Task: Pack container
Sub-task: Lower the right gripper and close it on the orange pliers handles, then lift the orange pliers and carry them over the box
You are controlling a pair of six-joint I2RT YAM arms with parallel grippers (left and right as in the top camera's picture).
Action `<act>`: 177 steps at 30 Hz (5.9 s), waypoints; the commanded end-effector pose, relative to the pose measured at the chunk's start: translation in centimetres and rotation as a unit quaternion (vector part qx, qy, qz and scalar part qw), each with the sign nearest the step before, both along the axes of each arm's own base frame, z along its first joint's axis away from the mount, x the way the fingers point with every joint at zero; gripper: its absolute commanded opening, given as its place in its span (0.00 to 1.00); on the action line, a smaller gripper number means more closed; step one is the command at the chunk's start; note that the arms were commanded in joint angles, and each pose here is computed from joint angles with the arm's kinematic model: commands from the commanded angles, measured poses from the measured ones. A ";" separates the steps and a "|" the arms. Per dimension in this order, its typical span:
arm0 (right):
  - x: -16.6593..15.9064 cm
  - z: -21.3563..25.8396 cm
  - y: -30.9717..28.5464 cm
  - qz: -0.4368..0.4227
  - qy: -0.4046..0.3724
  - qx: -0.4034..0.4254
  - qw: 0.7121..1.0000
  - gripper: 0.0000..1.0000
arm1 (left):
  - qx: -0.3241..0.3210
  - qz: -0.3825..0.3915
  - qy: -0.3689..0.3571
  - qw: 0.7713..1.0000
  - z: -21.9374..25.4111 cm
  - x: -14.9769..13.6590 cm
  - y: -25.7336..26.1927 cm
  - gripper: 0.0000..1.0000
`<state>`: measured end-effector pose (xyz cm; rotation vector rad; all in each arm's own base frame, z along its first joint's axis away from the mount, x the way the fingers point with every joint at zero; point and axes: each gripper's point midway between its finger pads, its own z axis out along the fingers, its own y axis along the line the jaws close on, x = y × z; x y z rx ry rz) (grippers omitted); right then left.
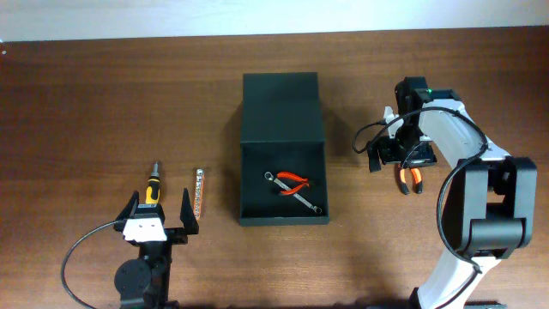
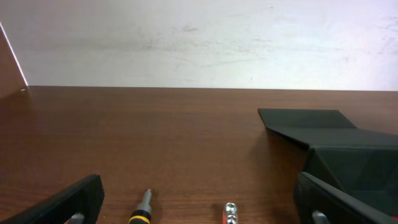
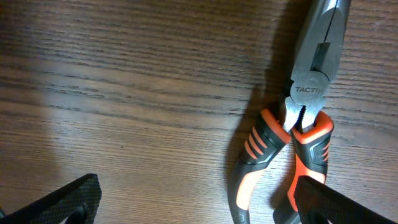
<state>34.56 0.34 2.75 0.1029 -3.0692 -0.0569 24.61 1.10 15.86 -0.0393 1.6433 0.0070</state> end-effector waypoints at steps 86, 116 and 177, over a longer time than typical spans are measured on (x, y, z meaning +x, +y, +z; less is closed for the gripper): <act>-1.8 -3.9 -0.5 -0.049 0.007 -0.011 0.999 0.94 | 0.002 -0.003 0.001 1.000 -0.1 0.0 0.0 0.99; -1.6 -3.9 -0.5 -0.049 0.004 -0.011 0.999 0.12 | 0.002 -0.003 0.001 1.000 -0.1 0.0 0.0 0.99; -5.5 11.8 26.8 0.384 -0.090 0.056 0.917 0.04 | 0.002 -0.003 0.001 1.000 -0.1 0.0 0.0 0.99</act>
